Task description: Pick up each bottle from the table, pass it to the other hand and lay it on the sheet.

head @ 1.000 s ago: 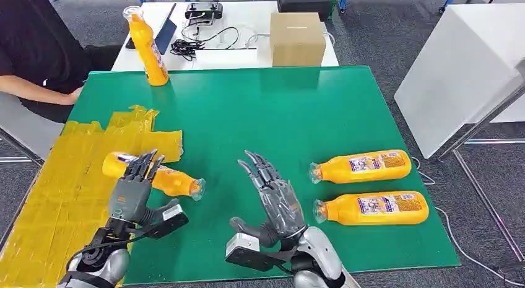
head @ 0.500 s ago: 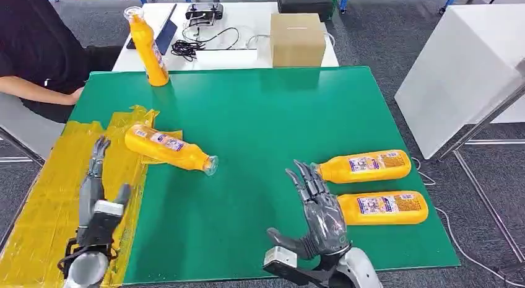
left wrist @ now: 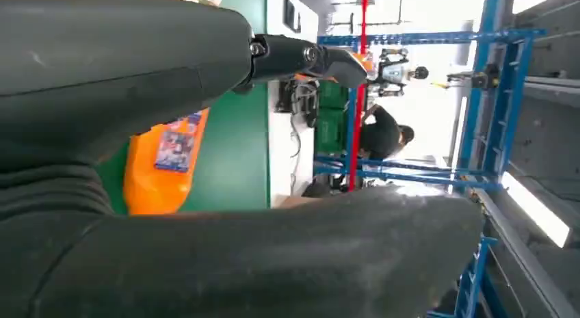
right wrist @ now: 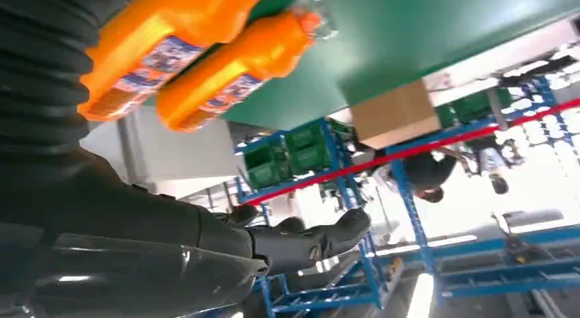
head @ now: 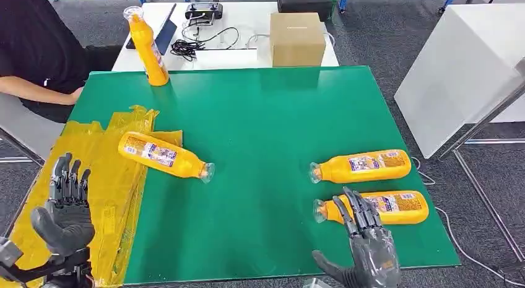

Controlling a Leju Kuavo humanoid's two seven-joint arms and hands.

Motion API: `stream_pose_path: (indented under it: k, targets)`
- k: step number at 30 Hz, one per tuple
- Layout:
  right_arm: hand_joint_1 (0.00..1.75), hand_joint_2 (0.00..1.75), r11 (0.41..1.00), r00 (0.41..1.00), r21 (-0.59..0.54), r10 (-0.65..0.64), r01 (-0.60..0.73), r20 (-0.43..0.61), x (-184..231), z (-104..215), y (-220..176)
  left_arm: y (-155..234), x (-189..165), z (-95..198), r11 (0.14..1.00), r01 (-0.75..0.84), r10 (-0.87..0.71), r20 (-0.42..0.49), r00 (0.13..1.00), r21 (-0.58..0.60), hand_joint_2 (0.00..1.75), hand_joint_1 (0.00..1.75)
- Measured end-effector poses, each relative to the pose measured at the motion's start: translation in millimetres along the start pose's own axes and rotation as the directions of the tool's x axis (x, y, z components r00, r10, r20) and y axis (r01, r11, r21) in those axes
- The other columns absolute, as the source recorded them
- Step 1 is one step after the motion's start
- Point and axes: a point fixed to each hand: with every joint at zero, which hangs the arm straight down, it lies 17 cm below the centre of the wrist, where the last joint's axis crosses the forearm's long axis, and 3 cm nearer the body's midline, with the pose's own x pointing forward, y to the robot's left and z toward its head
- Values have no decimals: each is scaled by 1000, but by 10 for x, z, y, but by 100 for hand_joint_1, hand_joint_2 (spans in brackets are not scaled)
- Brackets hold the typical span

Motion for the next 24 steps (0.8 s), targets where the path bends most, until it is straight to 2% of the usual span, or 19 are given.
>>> stream_pose_path:
  k: [7,18,19,24]
  targets:
    - [0,175,998,994,21,62,-61,-92,-585,13,-178,-76,-1,57,1000,-18,18,-20,1000,-16,0,0]
    - [0,175,995,986,4,100,-100,-134,-796,32,-302,-88,8,56,1000,-21,20,-19,1000,-17,0,0]
    - [0,175,995,986,4,100,-100,-134,-796,31,-304,-89,8,56,1000,-21,21,-19,1000,-17,175,0]
    - [0,175,993,981,23,118,-116,-151,-882,33,-308,-88,2,54,999,-33,33,-24,999,-12,175,0]
